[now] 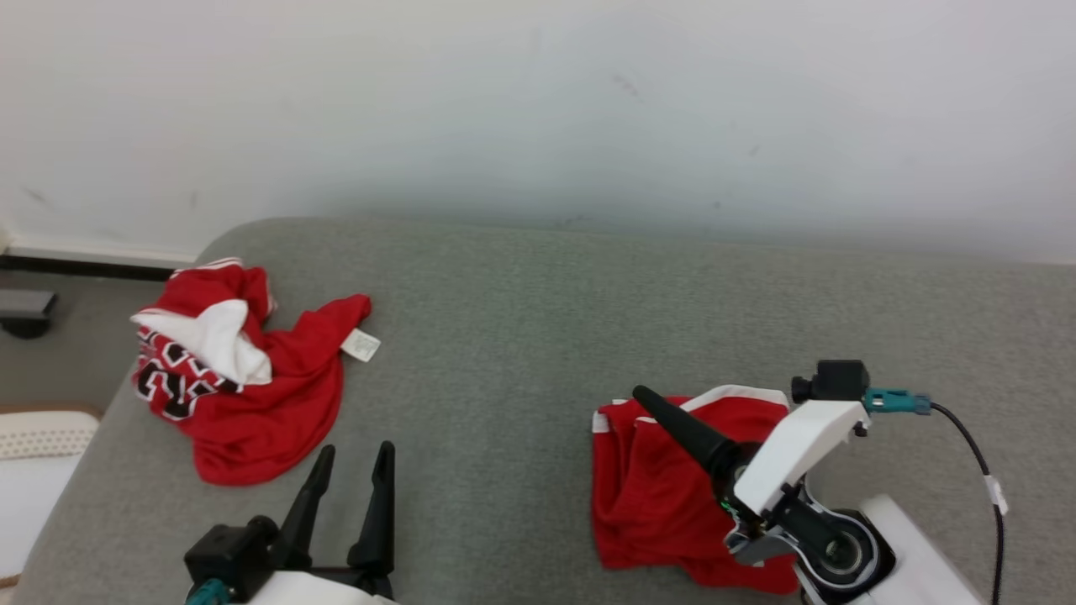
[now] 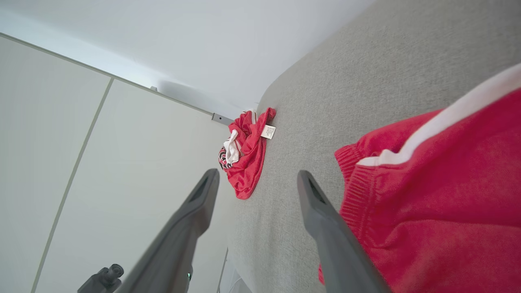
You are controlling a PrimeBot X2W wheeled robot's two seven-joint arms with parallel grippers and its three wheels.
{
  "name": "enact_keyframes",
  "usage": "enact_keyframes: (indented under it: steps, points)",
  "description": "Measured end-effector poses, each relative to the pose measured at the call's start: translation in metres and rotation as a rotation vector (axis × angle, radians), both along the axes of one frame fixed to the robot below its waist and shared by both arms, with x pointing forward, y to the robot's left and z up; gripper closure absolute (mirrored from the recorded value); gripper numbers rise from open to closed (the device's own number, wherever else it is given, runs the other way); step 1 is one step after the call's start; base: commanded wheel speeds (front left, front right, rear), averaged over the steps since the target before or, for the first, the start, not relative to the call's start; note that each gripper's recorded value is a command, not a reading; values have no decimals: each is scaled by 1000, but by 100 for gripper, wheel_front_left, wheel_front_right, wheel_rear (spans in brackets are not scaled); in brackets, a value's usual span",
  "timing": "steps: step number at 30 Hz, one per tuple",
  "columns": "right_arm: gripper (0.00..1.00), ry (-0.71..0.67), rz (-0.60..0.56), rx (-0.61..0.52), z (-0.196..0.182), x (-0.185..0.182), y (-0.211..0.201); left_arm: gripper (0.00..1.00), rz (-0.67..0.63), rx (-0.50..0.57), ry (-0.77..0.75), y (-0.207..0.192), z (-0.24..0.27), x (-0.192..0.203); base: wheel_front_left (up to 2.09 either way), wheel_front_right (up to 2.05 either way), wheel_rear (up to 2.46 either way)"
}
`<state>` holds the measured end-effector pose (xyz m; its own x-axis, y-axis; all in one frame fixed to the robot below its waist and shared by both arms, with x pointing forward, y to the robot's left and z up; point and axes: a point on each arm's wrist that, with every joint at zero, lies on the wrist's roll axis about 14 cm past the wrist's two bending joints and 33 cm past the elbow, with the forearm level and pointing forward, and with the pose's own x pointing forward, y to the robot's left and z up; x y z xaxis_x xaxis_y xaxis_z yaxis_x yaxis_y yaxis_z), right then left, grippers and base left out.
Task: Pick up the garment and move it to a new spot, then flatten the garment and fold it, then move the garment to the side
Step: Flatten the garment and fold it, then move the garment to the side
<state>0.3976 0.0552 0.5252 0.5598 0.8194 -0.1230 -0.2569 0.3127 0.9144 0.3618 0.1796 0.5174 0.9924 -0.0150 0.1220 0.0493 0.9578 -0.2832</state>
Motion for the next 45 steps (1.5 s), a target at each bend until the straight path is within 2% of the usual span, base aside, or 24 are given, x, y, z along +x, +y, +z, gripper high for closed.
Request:
enact_keyframes:
  steps: [7,10,17,19,24,27,31,36,45]
  points:
    - [0,-160,-144,-46,21,8,-55,0,-55,10,-26,-18,8,11,0,0,0]
    - [0,-296,-263,-110,37,16,-90,0,-72,17,-41,-24,13,16,0,0,0]
    - [0,-635,-530,-361,59,20,-168,0,-92,43,-80,-31,25,27,0,0,0]
    - [0,-664,-630,-345,64,17,-187,0,-99,48,-89,-33,28,30,0,0,0]
    - [0,-766,-756,-431,68,8,-220,0,-105,57,-104,-36,33,35,0,0,0]
    - [0,-765,-801,-480,59,0,-234,0,-103,63,-107,-36,34,37,0,0,0]
    - [0,-745,-805,-570,36,-10,-242,0,-92,84,-89,-34,28,36,0,0,0]
    - [0,-668,-845,-555,16,-20,-240,0,-99,92,-59,-35,17,32,0,0,0]
    - [0,-695,-830,-602,11,-23,-229,0,-103,105,-38,-36,10,29,0,0,0]
